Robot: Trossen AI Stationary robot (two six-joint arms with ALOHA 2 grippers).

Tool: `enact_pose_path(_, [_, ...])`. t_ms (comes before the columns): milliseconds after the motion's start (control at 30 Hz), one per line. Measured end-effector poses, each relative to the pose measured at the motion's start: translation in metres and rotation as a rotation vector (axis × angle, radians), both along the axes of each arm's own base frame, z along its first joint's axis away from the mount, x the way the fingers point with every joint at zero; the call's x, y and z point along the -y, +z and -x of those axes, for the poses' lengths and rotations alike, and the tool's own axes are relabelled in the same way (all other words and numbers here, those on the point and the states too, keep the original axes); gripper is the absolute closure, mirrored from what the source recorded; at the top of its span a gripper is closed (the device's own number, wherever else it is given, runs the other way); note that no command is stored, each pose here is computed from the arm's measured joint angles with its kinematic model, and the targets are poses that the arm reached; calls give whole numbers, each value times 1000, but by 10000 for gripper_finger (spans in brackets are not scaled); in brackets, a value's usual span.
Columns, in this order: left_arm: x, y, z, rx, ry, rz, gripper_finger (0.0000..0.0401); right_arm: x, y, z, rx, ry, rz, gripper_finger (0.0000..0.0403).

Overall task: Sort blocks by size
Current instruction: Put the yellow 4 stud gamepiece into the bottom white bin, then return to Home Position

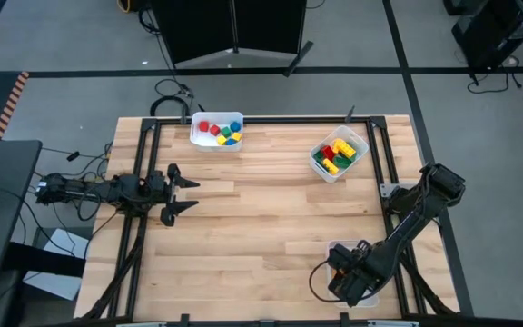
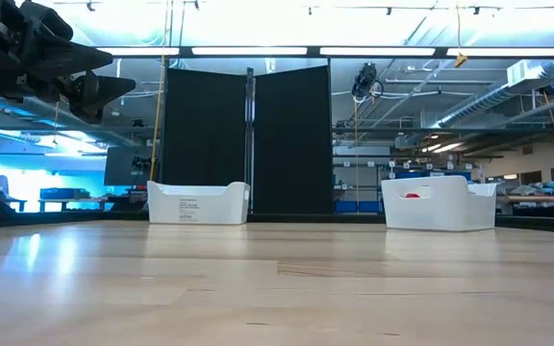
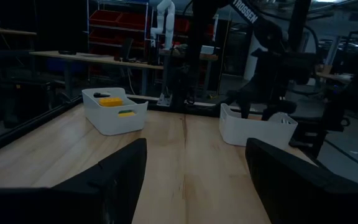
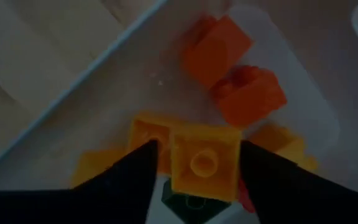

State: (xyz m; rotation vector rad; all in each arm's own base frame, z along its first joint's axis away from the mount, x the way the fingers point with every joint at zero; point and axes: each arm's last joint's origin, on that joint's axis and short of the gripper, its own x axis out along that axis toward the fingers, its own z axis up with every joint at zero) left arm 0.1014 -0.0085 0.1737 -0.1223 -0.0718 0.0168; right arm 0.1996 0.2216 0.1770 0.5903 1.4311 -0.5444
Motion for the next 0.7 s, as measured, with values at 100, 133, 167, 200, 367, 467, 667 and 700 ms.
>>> enact_pose_path(100, [0,0,0,0,0,0,119,1,-2,1,1,10,11,140])
enact_pose_path(133, [0,0,0,0,0,0,119,2,-3,1,1,11,12,130])
enact_pose_path(167, [0,0,0,0,0,0,119,2,-3,1,0,11,13,120])
enact_pose_path(200, [0,0,0,0,0,0,119,2,-4,1,0,13,13,112])
enact_pose_path(367, [0,0,0,0,0,0,119,2,-4,2,-1,65,20,88])
enact_pose_path(467, [0,0,0,0,0,0,119,2,-4,2,-2,81,20,81])
enact_pose_path(667, [0,0,0,0,0,0,119,0,-2,3,-56,108,-38,75])
enact_pose_path(700, [0,0,0,0,0,0,119,-1,-1,3,-66,118,-50,75])
